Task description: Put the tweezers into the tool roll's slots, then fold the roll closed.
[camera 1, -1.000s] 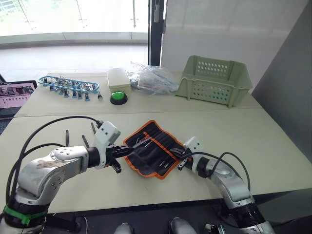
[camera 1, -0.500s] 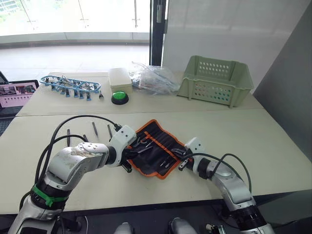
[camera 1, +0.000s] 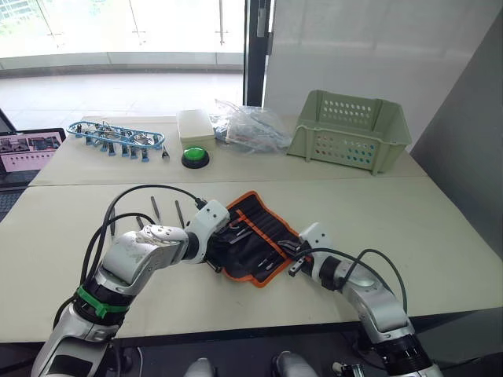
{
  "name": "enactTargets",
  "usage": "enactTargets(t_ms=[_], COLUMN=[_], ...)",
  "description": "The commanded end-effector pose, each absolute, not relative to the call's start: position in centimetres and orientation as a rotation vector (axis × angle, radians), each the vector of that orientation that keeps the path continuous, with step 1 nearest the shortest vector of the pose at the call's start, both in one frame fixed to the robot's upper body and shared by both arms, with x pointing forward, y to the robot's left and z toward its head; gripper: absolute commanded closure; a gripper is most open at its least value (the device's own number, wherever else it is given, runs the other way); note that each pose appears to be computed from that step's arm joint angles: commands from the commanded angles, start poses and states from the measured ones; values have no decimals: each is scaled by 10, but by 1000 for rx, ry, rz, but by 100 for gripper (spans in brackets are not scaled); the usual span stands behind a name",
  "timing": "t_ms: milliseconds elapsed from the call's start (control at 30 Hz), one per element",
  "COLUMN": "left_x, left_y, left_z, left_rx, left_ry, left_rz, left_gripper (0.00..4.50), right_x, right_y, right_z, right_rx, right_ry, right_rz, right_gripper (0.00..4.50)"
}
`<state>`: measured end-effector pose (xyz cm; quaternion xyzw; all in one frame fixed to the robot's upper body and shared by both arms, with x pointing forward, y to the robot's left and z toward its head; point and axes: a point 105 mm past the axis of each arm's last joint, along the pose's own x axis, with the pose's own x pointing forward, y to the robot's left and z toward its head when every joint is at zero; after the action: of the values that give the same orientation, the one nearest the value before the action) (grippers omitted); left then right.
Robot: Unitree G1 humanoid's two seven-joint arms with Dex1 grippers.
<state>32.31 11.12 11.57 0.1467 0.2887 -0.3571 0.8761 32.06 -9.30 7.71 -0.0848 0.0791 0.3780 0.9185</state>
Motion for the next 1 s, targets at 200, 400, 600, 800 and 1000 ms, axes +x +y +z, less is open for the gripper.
enactTargets(t_ms=[200, 400, 600, 800, 1000], left_x=[332, 330, 334, 340, 343], left_y=[113, 106, 101, 90, 85], left_z=[130, 129, 126, 129, 132], left_rx=[346, 362, 406, 438, 474], left_ry=[546, 545, 540, 516, 504], left_rz=[-731, -768, -786, -828, -866], left_gripper=[448, 448, 448, 448, 448], right_x=[314, 314, 314, 314, 312], right_y=[-88, -88, -87, -87, -84], right_z=[67, 66, 66, 66, 66], right_rx=[-170, -168, -165, -169, -168], right_ry=[202, 202, 202, 202, 203], right_rz=[794, 791, 790, 792, 795], right_gripper=[450, 450, 450, 450, 450])
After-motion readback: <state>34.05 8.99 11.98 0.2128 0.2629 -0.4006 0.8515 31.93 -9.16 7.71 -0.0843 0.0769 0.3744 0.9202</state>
